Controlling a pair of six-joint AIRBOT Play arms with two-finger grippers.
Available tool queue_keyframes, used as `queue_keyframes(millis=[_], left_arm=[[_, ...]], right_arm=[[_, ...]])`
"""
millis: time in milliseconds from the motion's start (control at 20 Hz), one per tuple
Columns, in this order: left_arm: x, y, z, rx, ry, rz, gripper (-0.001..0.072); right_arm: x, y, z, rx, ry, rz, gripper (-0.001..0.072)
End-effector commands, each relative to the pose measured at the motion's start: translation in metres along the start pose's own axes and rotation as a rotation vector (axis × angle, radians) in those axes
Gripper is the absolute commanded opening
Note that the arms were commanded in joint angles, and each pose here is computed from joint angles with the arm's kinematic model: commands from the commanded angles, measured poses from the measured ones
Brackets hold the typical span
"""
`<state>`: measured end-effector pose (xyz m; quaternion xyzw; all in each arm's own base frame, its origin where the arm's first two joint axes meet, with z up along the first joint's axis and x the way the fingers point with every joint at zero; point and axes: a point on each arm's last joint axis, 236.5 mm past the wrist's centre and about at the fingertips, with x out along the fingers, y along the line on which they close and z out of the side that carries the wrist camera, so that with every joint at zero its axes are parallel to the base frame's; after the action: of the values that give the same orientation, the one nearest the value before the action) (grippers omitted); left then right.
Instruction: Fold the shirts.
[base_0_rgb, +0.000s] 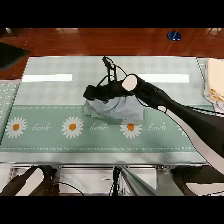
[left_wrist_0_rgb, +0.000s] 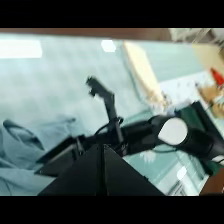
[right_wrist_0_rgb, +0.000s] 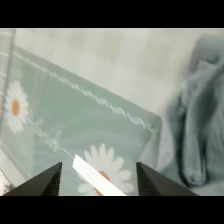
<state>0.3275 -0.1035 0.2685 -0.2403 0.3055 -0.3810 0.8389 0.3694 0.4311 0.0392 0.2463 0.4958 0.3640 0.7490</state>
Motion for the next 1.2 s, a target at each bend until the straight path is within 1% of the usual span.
queue_keyframes(millis=[0,100,150,200,250,300,350,400,450,500,550,600,650,700,850,950,1150], left_arm=[[0.02,0.022,-0.039,-0.011,0.128,0.065,0.0023],[0.024,0.039,-0.05,-0.049,0.144,0.095,0.0024],[0.025,0.05,-0.056,-0.059,0.151,0.125,0.0024],[0.025,0.062,-0.063,-0.064,0.167,0.159,0.0027],[0.025,0.072,-0.071,-0.058,0.194,0.19,0.0035],[0.024,0.081,-0.078,-0.058,0.219,0.217,0.008],[0.023,0.09,-0.083,-0.061,0.241,0.24,0.0174],[0.022,0.097,-0.087,-0.064,0.261,0.263,0.03],[0.022,0.103,-0.09,-0.069,0.276,0.275,0.0351],[0.022,0.107,-0.092,-0.074,0.284,0.28,0.0352],[0.023,0.109,-0.093,-0.081,0.288,0.279,0.0351],[0.024,0.111,-0.094,-0.086,0.292,0.278,0.0352],[0.024,0.112,-0.094,-0.089,0.294,0.278,0.0351],[0.025,0.112,-0.094,-0.09,0.295,0.278,0.0351],[0.025,0.113,-0.095,-0.093,0.296,0.277,0.0351],[0.025,0.113,-0.095,-0.093,0.296,0.277,0.0351],[0.025,0.113,-0.095,-0.093,0.296,0.277,0.035]], right_arm=[[-0.027,0.014,0.026,-0.023,-0.069,0.039,0.0542],[-0.083,-0.004,0.038,-0.117,-0.041,-0.035,0.0541],[-0.12,-0.025,0.038,-0.173,-0.006,-0.122,0.0541],[-0.16,-0.055,0.035,-0.215,0.037,-0.247,0.0541],[-0.212,-0.099,0.029,-0.234,0.089,-0.442,0.0541],[-0.268,-0.144,0.023,-0.224,0.135,-0.661,0.0533],[-0.33,-0.186,0.017,-0.186,0.174,-0.886,0.0486],[-0.373,-0.214,0.009,-0.12,0.192,-1.013,0.0474],[-0.391,-0.233,-0.001,-0.024,0.193,-1.019,0.0475],[-0.385,-0.241,-0.009,0.071,0.17,-0.922,0.0482],[-0.367,-0.244,-0.013,0.184,0.112,-0.768,0.0563],[-0.35,-0.244,-0.011,0.28,0.044,-0.628,0.0593],[-0.332,-0.245,-0.01,0.354,-0.012,-0.505,0.0592],[-0.317,-0.25,-0.012,0.418,-0.041,-0.429,0.0592],[-0.269,-0.267,-0.039,0.513,-0.001,-0.343,0.0592],[-0.235,-0.27,-0.051,0.524,0.036,-0.304,0.0592],[-0.177,-0.258,-0.05,0.526,0.064,-0.213,0.059]])
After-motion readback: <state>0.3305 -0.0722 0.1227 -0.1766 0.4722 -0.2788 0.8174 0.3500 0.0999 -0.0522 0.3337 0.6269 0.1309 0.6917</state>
